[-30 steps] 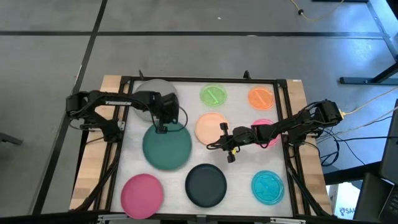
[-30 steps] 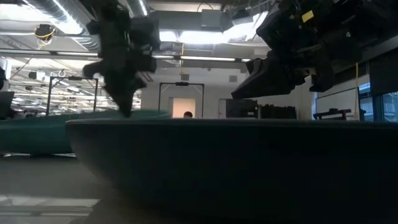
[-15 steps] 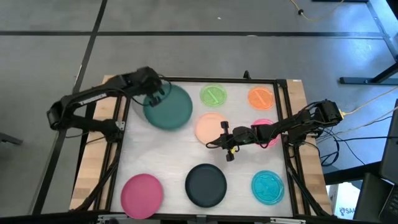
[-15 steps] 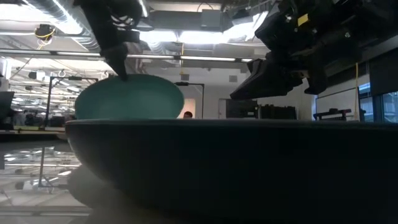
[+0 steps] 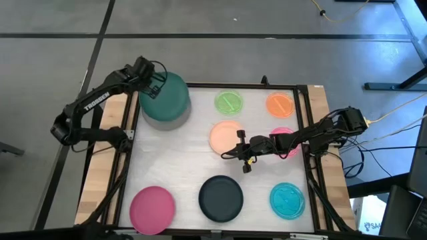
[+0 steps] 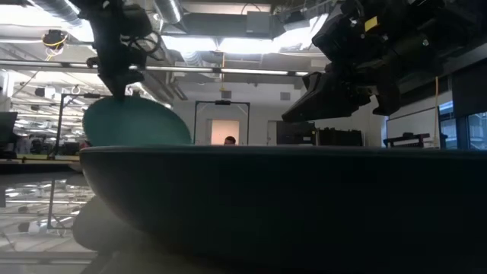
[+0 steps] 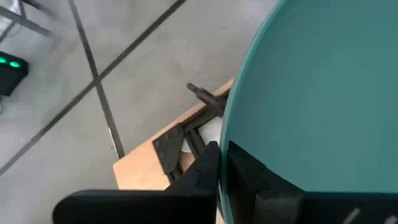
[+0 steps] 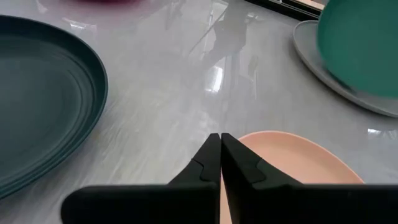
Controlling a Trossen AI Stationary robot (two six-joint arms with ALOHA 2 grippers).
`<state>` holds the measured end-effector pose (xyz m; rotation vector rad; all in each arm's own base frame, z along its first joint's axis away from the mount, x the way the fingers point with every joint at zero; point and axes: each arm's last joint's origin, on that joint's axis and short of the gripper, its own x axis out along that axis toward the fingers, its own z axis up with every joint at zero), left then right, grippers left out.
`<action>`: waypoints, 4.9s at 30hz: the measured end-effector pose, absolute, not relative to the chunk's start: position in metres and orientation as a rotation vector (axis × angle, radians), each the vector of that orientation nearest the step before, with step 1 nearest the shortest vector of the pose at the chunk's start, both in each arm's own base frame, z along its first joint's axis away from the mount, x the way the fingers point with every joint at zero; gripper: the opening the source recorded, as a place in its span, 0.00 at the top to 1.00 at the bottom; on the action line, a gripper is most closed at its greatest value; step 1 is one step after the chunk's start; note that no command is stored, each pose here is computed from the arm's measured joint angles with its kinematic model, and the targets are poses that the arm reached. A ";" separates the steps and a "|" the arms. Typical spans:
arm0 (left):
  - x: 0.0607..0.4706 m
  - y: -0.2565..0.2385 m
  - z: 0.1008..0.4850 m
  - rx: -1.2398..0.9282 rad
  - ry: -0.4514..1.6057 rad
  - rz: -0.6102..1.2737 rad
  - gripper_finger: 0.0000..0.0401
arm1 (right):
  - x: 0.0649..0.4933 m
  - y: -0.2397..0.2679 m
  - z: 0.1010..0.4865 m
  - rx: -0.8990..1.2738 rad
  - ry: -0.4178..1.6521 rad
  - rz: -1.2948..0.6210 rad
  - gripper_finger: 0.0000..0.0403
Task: Stack plastic plates
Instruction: Stack the dark green plate on top of the gray plate, then stack the black plate on top of the dark green plate
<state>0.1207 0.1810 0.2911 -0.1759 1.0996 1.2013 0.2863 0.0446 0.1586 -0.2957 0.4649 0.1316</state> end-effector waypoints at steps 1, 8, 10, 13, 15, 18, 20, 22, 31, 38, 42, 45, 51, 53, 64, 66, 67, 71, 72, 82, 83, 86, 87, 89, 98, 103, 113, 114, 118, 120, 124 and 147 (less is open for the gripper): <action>0.123 0.183 0.288 -0.195 1.107 1.174 0.97 | 0.286 0.045 0.159 -0.296 0.465 0.131 0.99; 0.131 0.194 0.255 -0.313 1.317 1.054 0.97 | 0.286 0.045 0.159 -0.296 0.465 0.131 0.99; 0.137 0.195 0.248 -0.336 1.338 1.001 0.97 | 0.286 0.045 0.159 -0.296 0.465 0.132 0.99; 0.145 0.196 0.240 -0.337 1.372 0.960 0.97 | 0.286 0.045 0.159 -0.296 0.465 0.132 0.99; 0.150 0.195 0.236 -0.338 1.384 0.925 0.97 | 0.286 0.045 0.159 -0.295 0.465 0.132 0.99; 0.157 0.192 0.233 -0.338 1.386 0.854 0.97 | 0.286 0.045 0.159 -0.296 0.465 0.132 0.99; 0.161 0.189 0.233 -0.324 1.388 0.837 0.97 | 0.286 0.045 0.158 -0.296 0.466 0.132 0.99; 0.162 0.188 0.233 -0.322 1.388 0.840 0.97 | 0.286 0.045 0.158 -0.296 0.466 0.132 0.99; 0.162 0.188 0.233 -0.316 1.395 0.865 0.82 | 0.286 0.045 0.158 -0.296 0.467 0.132 0.99; 0.164 0.185 0.236 -0.291 1.380 0.864 0.68 | 0.286 0.045 0.158 -0.296 0.467 0.132 0.99; 0.183 0.171 0.242 -0.268 1.261 0.713 0.67 | 0.286 0.045 0.158 -0.295 0.466 0.132 0.99; 0.207 0.156 0.246 -0.237 1.141 0.561 0.66 | 0.286 0.045 0.159 -0.295 0.465 0.132 0.99; 0.256 0.115 0.244 -0.103 0.998 0.334 0.66 | 0.286 0.045 0.159 -0.293 0.465 0.132 0.99; 0.272 0.098 0.240 -0.059 0.966 0.268 0.66 | 0.286 0.045 0.159 -0.293 0.465 0.131 0.99; 0.335 0.028 0.187 0.078 0.922 0.034 0.66 | 0.286 0.045 0.159 -0.291 0.461 0.131 0.99; 0.342 0.022 0.179 0.092 0.915 0.016 0.66 | 0.286 0.045 0.159 -0.291 0.461 0.131 0.99; 0.344 0.020 0.174 0.102 0.920 0.006 0.66 | 0.286 0.045 0.159 -0.291 0.461 0.131 0.99; 0.350 0.015 0.159 0.127 0.933 -0.019 0.66 | 0.286 0.045 0.159 -0.291 0.462 0.131 0.99; 0.352 0.015 0.156 0.132 0.934 -0.025 0.66 | 0.286 0.045 0.159 -0.291 0.462 0.131 0.99; 0.358 0.015 0.147 0.130 0.907 -0.056 0.66 | 0.286 0.045 0.158 -0.292 0.466 0.131 0.99; 0.358 0.015 0.147 0.130 0.907 -0.057 0.66 | 0.286 0.045 0.159 -0.292 0.466 0.131 0.99; 0.358 0.014 0.147 0.127 0.907 -0.056 0.66 | 0.286 0.045 0.158 -0.292 0.467 0.131 0.99; 0.358 0.013 0.147 0.119 0.907 -0.055 0.66 | 0.286 0.045 0.159 -0.292 0.466 0.132 0.99; 0.358 0.008 0.148 0.090 0.911 -0.049 0.66 | 0.286 0.045 0.158 -0.292 0.466 0.132 0.99; 0.346 -0.027 0.168 -0.196 0.923 0.017 0.66 | 0.286 0.045 0.158 -0.292 0.467 0.132 0.99; 0.345 -0.049 0.167 -0.347 0.934 0.034 0.66 | 0.286 0.045 0.159 -0.287 0.466 0.131 0.99; 0.348 -0.078 0.159 -0.386 0.901 0.019 0.66 | 0.286 0.045 0.159 -0.265 0.466 0.125 0.99; 0.348 -0.080 0.159 -0.387 0.903 0.016 0.66 | 0.286 0.045 0.159 -0.264 0.466 0.125 0.99; 0.349 -0.082 0.156 -0.404 0.903 0.018 0.66 | 0.286 0.045 0.159 -0.262 0.466 0.125 0.99; 0.350 -0.084 0.154 -0.405 0.895 0.014 0.66 | 0.286 0.045 0.159 -0.262 0.466 0.124 0.99; 0.352 -0.089 0.150 -0.412 0.887 -0.007 0.66 | 0.286 0.045 0.159 -0.262 0.467 0.124 0.99; 0.357 -0.095 0.125 -0.468 0.954 -0.060 0.69 | 0.286 0.045 0.158 -0.214 0.477 0.133 0.99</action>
